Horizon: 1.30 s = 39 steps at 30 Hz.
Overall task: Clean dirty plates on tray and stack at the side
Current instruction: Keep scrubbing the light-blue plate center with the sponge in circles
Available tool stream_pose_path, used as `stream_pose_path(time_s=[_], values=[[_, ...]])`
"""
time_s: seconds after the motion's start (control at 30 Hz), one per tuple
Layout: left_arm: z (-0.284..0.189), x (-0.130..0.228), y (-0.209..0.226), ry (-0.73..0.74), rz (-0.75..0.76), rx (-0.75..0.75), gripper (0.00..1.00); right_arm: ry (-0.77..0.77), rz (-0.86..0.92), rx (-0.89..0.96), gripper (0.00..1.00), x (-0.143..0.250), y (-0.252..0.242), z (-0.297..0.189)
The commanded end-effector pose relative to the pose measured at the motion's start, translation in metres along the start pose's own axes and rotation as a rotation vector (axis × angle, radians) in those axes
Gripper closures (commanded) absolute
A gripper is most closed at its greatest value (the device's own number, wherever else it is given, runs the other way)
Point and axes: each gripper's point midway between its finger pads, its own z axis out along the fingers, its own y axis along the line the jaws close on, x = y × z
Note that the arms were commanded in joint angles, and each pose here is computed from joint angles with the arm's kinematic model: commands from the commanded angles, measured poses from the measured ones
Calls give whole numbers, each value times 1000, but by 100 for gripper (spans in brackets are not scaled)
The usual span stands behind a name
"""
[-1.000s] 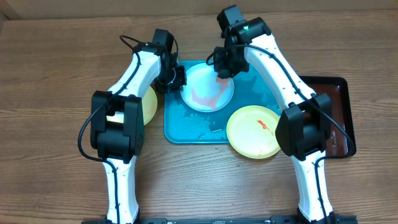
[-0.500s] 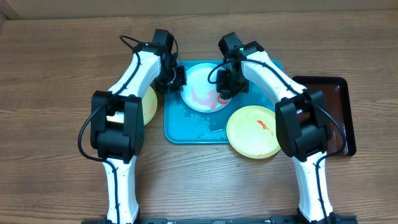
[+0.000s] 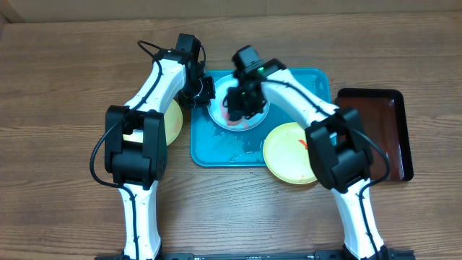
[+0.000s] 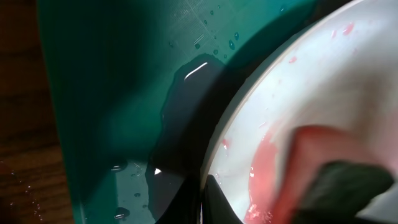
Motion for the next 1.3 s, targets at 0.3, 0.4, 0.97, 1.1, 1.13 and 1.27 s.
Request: stream_pose_path(time_s=[0.3,0.4,0.97,1.1,1.13,1.27], values=[[-1,6,-8,22,1,27,96,-230,51,3,96,-50,8,4],[-1,6,-7,24,1,26,96,-276,64,55,96,-59,-5,0],[-1,6,-7,23,1,25,96,-92,263,241,96,-34,-103,-31],[-1,6,-7,23,1,25,96,44,223,138,96,-11,-87,-31],[-1,6,-7,23,1,25,96,65,230,133,96,-6,-86,-31],[-1,6,-8,23,1,26,96,146,227,128,96,17,-74,-28]])
